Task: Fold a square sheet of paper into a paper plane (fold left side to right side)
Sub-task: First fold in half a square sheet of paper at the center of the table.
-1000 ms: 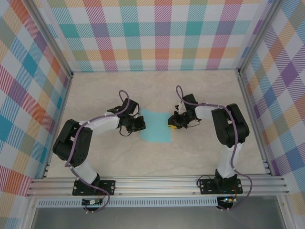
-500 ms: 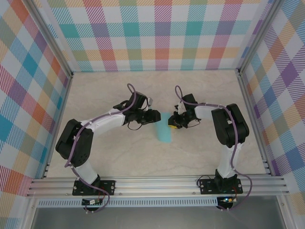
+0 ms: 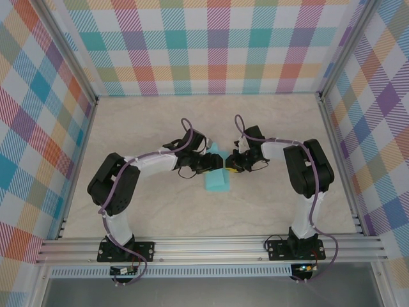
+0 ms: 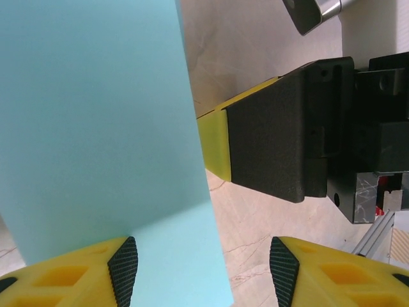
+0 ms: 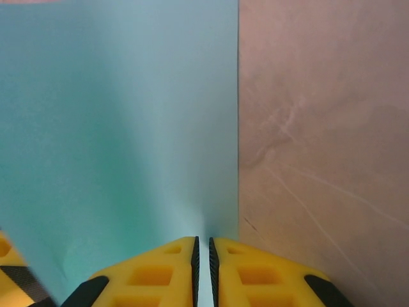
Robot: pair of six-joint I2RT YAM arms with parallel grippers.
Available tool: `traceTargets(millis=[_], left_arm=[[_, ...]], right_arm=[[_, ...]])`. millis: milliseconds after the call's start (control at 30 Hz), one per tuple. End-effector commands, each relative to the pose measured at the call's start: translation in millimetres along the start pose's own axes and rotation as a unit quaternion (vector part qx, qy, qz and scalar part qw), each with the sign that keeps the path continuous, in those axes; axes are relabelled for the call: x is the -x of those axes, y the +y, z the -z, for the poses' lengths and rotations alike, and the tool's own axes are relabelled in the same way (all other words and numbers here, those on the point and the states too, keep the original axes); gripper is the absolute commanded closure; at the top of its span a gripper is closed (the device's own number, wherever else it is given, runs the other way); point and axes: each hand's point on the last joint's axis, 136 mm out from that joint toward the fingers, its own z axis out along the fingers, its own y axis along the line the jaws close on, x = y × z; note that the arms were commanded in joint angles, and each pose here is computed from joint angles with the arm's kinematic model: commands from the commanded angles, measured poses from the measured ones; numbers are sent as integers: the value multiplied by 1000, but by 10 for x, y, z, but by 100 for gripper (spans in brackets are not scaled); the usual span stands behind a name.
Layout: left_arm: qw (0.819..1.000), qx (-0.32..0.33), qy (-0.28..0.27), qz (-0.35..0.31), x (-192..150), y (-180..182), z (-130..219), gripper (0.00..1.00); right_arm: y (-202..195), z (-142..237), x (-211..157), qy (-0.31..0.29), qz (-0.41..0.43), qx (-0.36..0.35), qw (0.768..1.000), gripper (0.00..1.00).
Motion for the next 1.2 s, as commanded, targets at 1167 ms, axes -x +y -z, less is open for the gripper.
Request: traceTargets(millis=[1167], left_arm=[[1000,7,-2,-9,-8,-30,28,64]], right_arm=[[440,173,130,-25,20,106,994,95]])
